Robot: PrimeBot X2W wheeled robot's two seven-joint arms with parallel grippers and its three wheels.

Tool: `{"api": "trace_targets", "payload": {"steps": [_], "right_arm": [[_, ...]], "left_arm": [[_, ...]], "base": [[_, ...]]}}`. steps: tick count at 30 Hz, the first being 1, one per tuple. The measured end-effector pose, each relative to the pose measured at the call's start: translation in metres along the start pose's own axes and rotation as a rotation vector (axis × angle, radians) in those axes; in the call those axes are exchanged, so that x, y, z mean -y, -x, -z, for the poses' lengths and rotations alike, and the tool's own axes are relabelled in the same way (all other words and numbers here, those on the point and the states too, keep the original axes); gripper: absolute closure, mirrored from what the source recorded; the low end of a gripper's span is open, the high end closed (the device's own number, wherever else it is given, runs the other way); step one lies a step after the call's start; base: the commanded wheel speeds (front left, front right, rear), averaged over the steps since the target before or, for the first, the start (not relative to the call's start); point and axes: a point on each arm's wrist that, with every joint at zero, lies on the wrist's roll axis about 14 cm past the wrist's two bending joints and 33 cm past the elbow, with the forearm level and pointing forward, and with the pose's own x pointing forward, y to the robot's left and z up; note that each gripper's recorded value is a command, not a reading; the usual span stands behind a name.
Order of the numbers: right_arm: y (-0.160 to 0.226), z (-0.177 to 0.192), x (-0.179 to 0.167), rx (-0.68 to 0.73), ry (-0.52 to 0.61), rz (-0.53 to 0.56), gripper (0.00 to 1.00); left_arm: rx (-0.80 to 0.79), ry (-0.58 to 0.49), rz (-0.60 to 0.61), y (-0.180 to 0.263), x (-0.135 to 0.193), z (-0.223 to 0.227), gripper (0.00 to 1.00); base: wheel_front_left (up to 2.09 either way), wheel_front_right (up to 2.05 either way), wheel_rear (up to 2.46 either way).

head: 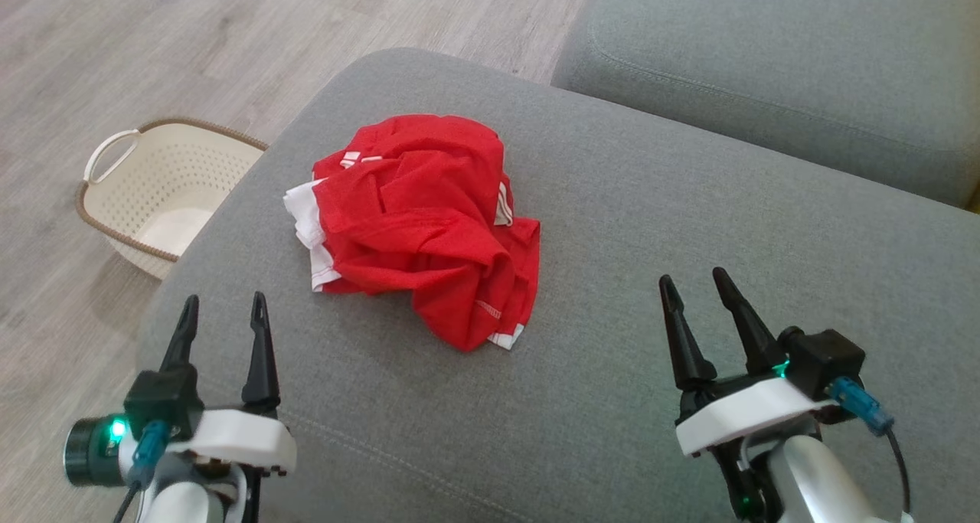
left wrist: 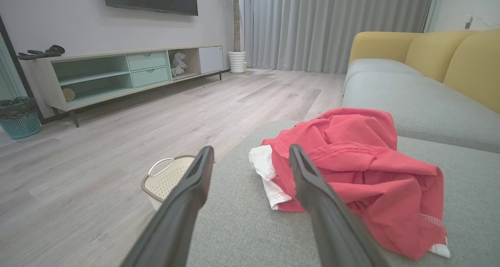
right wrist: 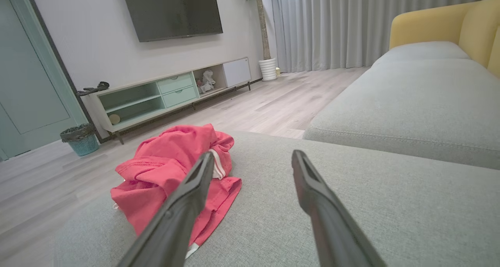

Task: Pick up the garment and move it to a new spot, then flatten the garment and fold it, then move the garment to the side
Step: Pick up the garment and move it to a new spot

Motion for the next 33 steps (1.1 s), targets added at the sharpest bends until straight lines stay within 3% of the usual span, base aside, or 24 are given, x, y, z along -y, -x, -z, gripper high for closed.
{"api": "trace_targets", "payload": {"steps": [8,14,16,22,28,33], "right_arm": [[0.003,-0.001,0.021,0.011,-0.002,0.057,0.0],[0.009,-0.003,0.058,0.025,0.017,0.152,0.0],[0.01,-0.005,0.072,0.03,0.03,0.187,0.0],[0.012,-0.01,0.107,0.036,0.08,0.261,0.0],[0.012,-0.001,0.13,0.013,0.095,0.303,0.0],[0.012,0.01,0.146,-0.009,0.087,0.332,0.0]], "left_arm": [[-0.009,-0.017,0.005,-0.009,-0.003,0.002,0.0],[-0.019,-0.039,0.035,-0.046,-0.007,0.001,0.0],[-0.044,0.001,0.044,-0.062,-0.006,0.006,0.0],[-0.231,0.11,0.141,-0.115,0.017,0.032,0.0],[-0.404,0.072,0.243,-0.158,0.043,0.056,0.0],[-0.562,-0.004,0.372,-0.165,0.079,0.09,0.0]], "base": [[0.0,0.0,0.0],[0.0,0.0,0.0],[0.0,0.0,0.0],[0.0,0.0,0.0],[0.0,0.0,0.0],[0.0,0.0,0.0]]}}
